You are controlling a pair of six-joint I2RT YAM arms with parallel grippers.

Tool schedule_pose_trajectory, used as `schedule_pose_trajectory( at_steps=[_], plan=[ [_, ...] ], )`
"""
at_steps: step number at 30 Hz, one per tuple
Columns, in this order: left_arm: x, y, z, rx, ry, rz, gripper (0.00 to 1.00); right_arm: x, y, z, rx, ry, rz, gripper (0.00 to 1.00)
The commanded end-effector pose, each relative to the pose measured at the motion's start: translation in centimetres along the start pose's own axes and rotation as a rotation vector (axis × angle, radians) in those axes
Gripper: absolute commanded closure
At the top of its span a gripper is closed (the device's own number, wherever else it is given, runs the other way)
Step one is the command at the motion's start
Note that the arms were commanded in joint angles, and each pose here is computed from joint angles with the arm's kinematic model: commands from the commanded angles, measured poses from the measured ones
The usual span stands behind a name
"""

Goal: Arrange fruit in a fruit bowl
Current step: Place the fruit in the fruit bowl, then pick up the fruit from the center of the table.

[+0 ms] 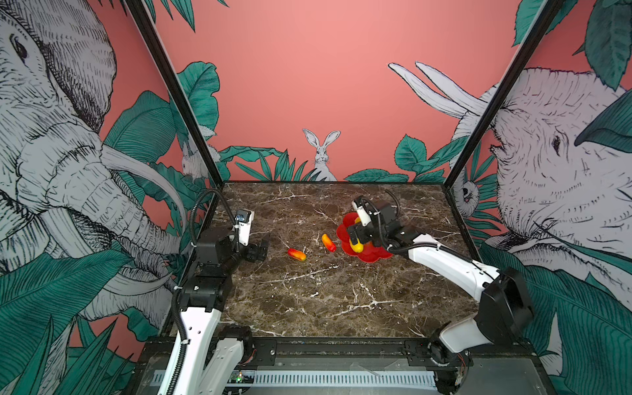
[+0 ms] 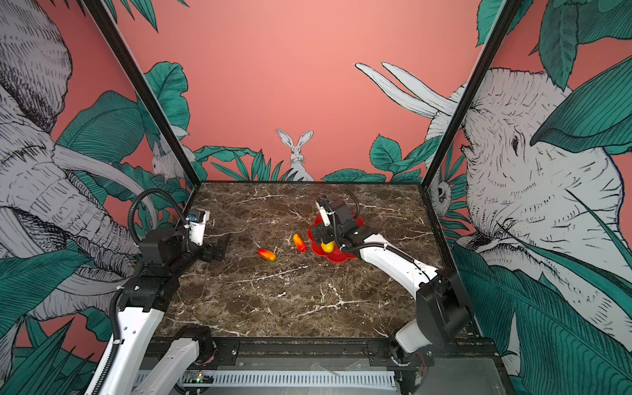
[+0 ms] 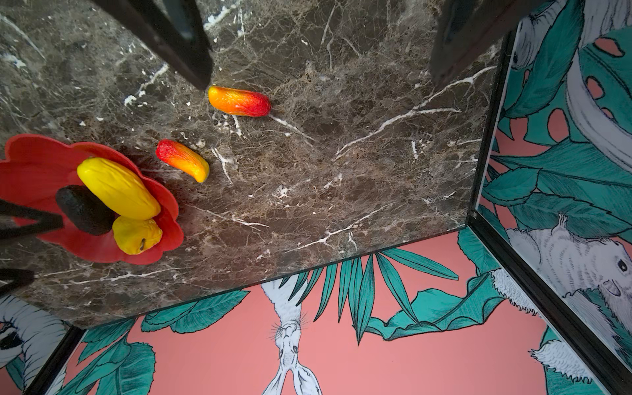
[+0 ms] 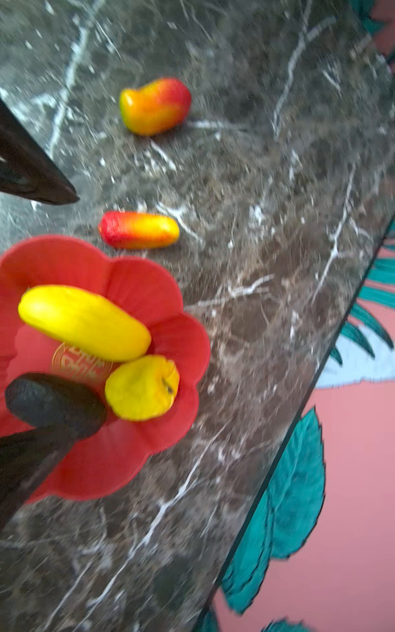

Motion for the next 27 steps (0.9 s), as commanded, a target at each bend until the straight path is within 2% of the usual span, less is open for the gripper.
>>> schedule_pose_trajectory(
  at_steps=[1, 7, 10, 12, 17, 27],
  plan=[
    [0.0, 0.0, -0.3, -0.009, -0.016, -0.005, 0.0, -2.4, -1.2, 4.0, 0.145, 0.119, 0.093, 0.0],
    [0.1, -0.1, -0.3, -0.011, -0.013, -0.006, 0.0, -7.1, -1.0, 7.9, 0.206, 0.173, 0.173, 0.01],
    [0.2, 0.0, -0.2, -0.012, -0.009, -0.009, 0.0, -9.1, -1.7, 8.3, 0.19, 0.166, 0.225, 0.05],
    [0.2, 0.0, -0.2, -0.011, -0.009, -0.009, 0.0, -10.1, -2.2, 8.3, 0.183, 0.154, 0.258, 0.11],
    [0.2, -0.1, -0.2, -0.011, -0.009, -0.009, 0.0, -11.4, -3.1, 8.1, 0.178, 0.121, 0.296, 0.21],
    [0.2, -0.1, -0.2, -0.011, -0.01, -0.007, 0.0, -13.5, -4.7, 7.5, 0.154, 0.101, 0.334, 0.29]
  ],
)
Point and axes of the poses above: each gripper's point midway between its finger pads, its own x axis back along the fingers, its own z axis along the line the jaws close on, y = z × x, the point moved 2 cm from there along x, back along the fingers, and after that the axes turned 4 degrees about x, right-handed, at the moved point
